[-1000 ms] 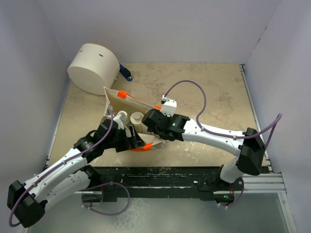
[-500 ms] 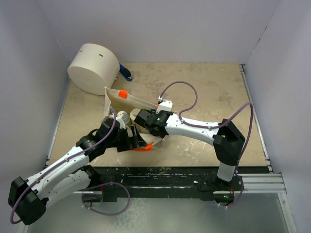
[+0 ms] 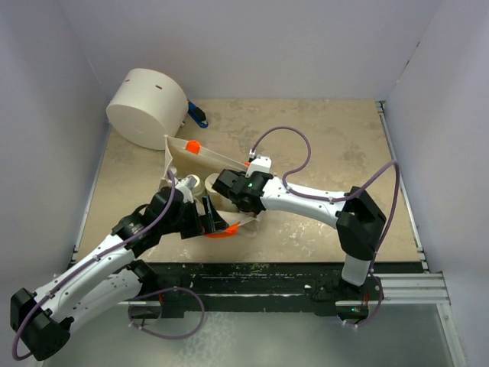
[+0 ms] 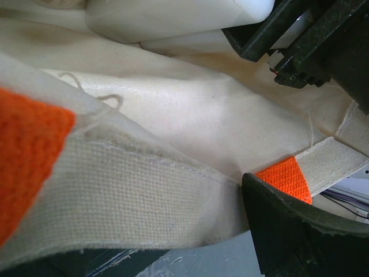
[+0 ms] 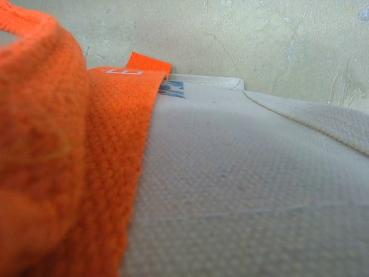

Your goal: Take the personal care products out of the canvas bag

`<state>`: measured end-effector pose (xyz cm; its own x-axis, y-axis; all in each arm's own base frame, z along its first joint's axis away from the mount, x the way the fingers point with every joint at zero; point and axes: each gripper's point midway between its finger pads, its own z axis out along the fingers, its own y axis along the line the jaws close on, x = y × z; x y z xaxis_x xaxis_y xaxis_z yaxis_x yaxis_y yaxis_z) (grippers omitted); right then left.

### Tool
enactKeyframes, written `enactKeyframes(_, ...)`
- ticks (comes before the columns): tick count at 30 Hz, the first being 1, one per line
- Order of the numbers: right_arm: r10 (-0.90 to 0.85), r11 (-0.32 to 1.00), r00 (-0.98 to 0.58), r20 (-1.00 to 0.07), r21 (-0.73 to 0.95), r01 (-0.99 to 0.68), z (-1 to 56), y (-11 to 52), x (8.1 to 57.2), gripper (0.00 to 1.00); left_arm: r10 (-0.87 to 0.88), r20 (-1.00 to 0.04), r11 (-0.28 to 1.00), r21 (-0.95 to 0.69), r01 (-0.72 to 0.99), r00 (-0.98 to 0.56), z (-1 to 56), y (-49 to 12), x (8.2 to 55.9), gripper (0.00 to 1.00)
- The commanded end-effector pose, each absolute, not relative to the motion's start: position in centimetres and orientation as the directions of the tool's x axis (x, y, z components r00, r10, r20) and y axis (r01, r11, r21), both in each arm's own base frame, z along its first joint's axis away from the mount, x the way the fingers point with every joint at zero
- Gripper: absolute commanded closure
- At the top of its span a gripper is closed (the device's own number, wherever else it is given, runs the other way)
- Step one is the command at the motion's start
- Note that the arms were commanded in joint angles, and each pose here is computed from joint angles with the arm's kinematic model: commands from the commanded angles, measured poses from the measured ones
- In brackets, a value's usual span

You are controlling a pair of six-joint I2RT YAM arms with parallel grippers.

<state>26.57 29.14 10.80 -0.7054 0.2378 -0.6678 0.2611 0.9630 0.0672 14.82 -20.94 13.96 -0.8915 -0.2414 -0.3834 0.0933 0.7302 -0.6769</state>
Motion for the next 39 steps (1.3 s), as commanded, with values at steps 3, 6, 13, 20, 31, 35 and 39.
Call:
enactKeyframes(3, 0.203, 0.968, -0.682, -0.703, 0.040, 0.247, 16.8, 27.5, 27.0, 1.00, -0.207, -0.402, 0.693, -0.704, 0.156, -0.892, 15.4, -21.4, 13.9, 0.00)
enactKeyframes(6, 0.211, 0.968, -0.669, -0.712, 0.057, 0.245, 18.4, 27.2, 26.8, 1.00, -0.197, -0.371, 0.690, -0.710, 0.140, -0.908, 14.6, -21.5, 13.3, 0.01)
enactKeyframes(13, 0.253, 0.964, -0.629, -0.735, 0.139, 0.226, 22.0, 26.4, 26.4, 1.00, -0.213, -0.378, 0.674, -0.725, 0.144, -0.901, 14.9, -21.3, 13.1, 0.01)
enactKeyframes(20, 0.288, 0.957, -0.612, -0.736, 0.203, 0.206, 24.2, 26.1, 26.0, 1.00, -0.190, -0.385, 0.691, -0.706, 0.156, -0.903, 15.2, -21.2, 13.1, 0.01)
enactKeyframes(31, 0.331, 0.943, -0.567, -0.754, 0.277, 0.183, 27.3, 24.9, 25.6, 1.00, -0.176, -0.411, 0.702, -0.690, 0.179, -0.895, 15.9, -21.2, 13.5, 0.01)
enactKeyframes(35, 0.339, 0.939, -0.544, -0.768, 0.311, 0.147, 28.7, 24.7, 25.6, 1.00, -0.178, -0.413, 0.697, -0.694, 0.182, -0.893, 16.2, -21.3, 13.6, 0.01)
enactKeyframes(39, 0.369, 0.923, -0.514, -0.774, 0.370, 0.105, 30.2, 24.8, 25.5, 1.00, -0.170, -0.405, 0.691, -0.699, 0.184, -0.899, 16.4, -21.5, 13.5, 0.01)
